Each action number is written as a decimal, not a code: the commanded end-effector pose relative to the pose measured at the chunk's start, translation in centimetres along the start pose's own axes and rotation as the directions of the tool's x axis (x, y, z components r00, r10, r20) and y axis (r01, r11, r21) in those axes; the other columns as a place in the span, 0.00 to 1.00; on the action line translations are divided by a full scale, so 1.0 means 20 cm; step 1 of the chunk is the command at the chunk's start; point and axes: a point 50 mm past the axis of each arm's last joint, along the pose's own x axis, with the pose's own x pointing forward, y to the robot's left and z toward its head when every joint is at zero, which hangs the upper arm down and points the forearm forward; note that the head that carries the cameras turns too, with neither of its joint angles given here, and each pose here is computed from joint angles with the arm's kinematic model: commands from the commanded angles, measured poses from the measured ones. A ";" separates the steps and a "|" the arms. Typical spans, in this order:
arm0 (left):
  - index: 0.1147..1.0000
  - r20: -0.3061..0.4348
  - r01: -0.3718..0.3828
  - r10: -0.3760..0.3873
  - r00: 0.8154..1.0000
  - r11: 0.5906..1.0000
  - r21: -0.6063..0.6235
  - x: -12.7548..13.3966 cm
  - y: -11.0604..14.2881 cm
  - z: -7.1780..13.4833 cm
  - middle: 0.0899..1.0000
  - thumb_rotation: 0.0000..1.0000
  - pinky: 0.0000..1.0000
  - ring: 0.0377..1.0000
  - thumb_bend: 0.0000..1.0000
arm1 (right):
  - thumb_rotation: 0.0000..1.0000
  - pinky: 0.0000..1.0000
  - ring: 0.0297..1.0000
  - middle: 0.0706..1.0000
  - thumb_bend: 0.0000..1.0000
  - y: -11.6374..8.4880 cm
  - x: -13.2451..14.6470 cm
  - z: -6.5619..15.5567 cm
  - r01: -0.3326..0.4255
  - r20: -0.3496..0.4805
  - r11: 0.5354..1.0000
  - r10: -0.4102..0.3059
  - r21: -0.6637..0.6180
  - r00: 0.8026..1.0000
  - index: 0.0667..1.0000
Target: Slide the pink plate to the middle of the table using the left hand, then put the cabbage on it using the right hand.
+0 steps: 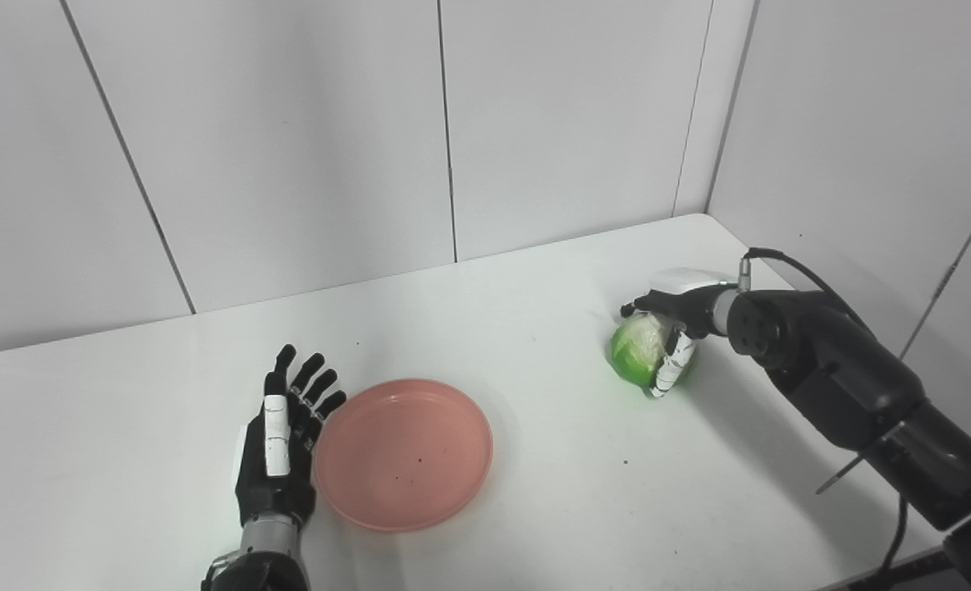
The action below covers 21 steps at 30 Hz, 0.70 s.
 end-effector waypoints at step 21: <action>0.94 -0.125 -0.031 0.026 0.992 0.999 -0.041 -0.06 0.01 -0.13 0.87 0.86 0.83 0.85 0.95 | 0.00 0.26 0.36 0.42 0.51 -0.13 -0.04 -0.03 0.067 0.124 0.997 -0.064 -0.024 0.990 0.51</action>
